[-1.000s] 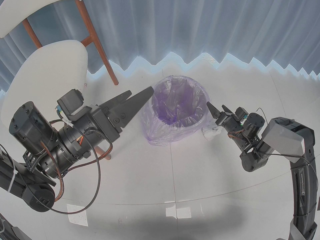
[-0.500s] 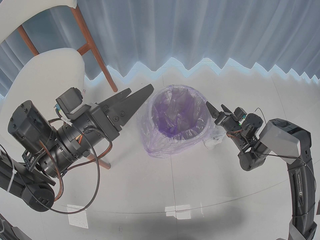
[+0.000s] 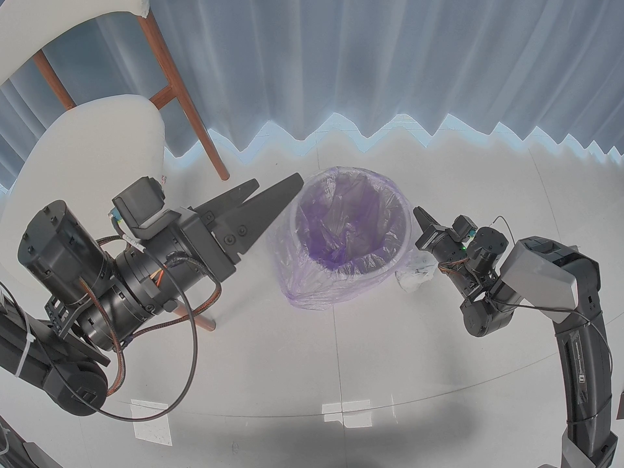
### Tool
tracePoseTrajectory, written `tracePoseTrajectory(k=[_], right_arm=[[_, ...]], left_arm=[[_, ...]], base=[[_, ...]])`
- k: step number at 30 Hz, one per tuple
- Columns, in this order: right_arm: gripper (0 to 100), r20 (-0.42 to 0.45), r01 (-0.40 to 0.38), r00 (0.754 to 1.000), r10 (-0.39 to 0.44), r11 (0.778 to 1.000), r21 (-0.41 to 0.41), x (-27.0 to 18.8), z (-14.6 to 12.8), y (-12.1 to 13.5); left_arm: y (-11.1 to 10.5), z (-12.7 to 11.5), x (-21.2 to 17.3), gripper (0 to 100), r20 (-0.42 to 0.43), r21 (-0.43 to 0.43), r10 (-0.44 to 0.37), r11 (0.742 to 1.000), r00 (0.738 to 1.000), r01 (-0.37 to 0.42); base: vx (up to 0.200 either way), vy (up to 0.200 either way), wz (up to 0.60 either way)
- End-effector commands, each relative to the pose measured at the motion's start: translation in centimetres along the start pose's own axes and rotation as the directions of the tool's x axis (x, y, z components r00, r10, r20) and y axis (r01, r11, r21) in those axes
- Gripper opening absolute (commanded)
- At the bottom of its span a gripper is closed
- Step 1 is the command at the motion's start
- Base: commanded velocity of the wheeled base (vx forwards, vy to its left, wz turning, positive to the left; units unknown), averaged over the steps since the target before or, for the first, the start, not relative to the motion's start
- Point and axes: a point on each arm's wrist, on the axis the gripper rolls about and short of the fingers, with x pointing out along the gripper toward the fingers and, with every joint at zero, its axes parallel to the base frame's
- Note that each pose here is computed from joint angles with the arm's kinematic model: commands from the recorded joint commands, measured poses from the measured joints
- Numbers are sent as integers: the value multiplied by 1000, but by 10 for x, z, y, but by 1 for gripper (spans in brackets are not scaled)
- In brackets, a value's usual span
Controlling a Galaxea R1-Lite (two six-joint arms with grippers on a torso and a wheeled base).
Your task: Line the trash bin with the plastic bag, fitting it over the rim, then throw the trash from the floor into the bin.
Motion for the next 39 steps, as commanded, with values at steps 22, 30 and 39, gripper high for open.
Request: tracePoseTrajectory(k=[22,30,39], right_arm=[[100,37,44,998,-43,999,-10,-4,10,-30],[100,17,17,1000,-17,1000,-3,-4,6,-11],[100,24,6,1000,-5,1000,-6,-2,9,-6]], left_arm=[[1,-2,0,100,-7,0,2,1000,1000,-2],[2,-5,1,100,-15,38,8,999,1000,-7],[4,-8,-1,100,-31,34,13,999,999,-12]], base=[[0,0,0],[0,0,0],[0,0,0]])
